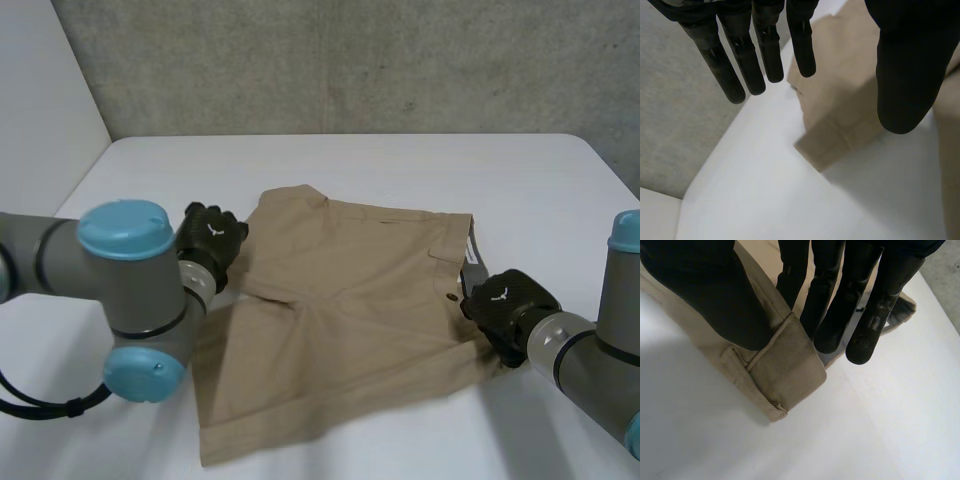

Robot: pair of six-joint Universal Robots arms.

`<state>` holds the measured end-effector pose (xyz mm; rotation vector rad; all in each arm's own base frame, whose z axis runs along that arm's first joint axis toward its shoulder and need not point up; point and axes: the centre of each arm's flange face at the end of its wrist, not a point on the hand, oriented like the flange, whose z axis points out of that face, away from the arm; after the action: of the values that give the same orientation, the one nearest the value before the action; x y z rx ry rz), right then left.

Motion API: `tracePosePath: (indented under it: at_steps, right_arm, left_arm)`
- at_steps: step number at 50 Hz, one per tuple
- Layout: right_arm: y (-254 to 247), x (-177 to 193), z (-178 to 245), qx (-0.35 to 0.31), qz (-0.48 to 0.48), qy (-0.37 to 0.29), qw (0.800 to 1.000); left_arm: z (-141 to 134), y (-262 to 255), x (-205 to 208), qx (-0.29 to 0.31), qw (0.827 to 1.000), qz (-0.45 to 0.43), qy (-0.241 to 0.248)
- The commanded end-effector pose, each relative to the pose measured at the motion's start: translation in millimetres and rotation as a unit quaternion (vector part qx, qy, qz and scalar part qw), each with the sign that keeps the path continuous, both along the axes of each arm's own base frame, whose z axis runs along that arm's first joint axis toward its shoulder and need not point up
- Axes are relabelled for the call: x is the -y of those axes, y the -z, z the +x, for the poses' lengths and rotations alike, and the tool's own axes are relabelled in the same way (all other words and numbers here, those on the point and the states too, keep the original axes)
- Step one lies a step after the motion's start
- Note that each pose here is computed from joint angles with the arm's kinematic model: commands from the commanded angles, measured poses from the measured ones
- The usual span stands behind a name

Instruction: Fold the shorts.

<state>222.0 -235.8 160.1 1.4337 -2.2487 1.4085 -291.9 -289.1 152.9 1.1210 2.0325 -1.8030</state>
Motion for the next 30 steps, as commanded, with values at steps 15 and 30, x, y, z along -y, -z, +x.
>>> tracePosePath:
  at_steps: [15, 30]
  right_arm:
    - [-26, 18, 8, 0.077, -0.025, 0.034, 0.996]
    - [-28, 18, 10, 0.08, -0.031, 0.033, 0.996]
  left_arm:
    - [49, -48, -140, -0.154, 0.955, 0.248, -0.042]
    - [42, -4, -134, -0.136, 0.944, 0.297, -0.047]
